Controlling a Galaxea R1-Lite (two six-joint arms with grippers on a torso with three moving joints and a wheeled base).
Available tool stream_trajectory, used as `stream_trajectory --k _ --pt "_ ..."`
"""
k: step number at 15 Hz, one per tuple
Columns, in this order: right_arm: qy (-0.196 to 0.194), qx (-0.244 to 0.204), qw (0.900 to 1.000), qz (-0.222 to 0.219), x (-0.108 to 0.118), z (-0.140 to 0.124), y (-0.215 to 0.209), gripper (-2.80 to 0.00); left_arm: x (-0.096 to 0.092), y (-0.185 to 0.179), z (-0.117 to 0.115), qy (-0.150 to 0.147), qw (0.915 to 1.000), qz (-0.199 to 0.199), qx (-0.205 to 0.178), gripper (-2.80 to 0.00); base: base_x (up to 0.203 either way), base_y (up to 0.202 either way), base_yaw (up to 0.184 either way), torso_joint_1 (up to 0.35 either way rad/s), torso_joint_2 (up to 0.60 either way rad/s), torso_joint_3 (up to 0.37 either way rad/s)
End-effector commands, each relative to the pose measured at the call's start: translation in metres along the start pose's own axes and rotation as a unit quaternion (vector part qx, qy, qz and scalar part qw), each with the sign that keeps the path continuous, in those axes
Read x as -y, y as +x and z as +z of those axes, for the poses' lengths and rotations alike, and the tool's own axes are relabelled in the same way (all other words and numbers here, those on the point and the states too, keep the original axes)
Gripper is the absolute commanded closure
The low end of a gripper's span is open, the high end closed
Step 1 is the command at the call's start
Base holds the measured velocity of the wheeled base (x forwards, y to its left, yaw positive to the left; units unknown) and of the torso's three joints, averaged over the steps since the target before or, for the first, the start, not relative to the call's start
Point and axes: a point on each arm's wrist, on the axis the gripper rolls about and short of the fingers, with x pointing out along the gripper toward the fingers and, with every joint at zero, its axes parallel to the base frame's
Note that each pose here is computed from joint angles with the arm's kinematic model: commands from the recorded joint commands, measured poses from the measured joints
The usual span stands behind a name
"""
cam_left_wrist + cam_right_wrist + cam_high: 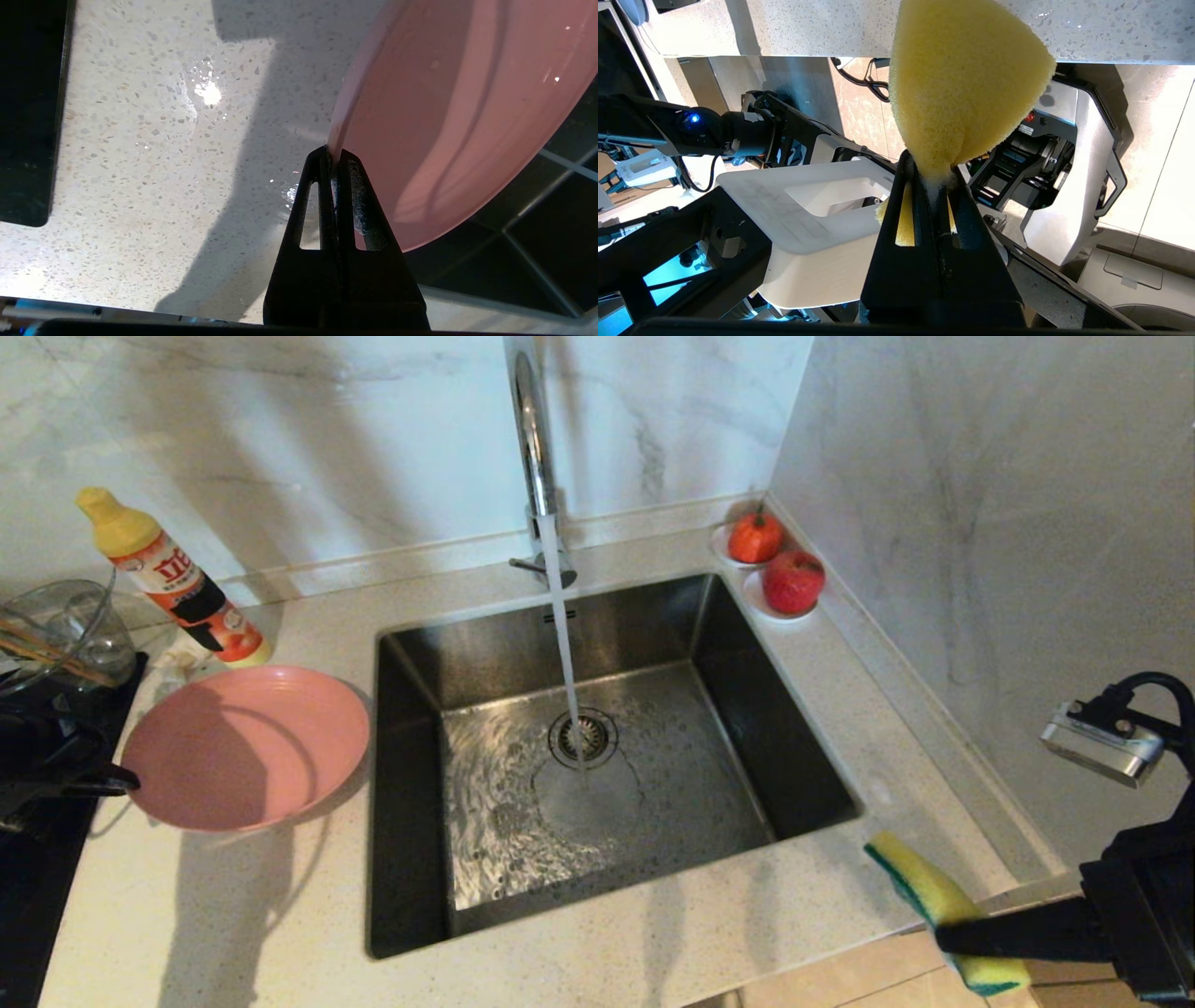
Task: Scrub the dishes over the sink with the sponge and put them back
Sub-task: Wash the plate
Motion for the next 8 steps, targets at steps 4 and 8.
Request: stream_trajectory --k 4,8 --pt "0.002 -0.004 1.0 -0.001 0.001 0.0 0.002 0.0 -0.015 0.021 -0.005 -0.006 0.9985 0.038 -0.037 0.0 0.0 0.0 0.0 0.0 0.0 0.0" --pt "0.001 -0.005 1.0 -0.002 0.001 -0.001 0.002 0.0 -0.016 0.021 -0.005 -0.012 0.9986 0.034 -0.038 0.0 0.0 0.0 0.0 0.0 0.0 0.0"
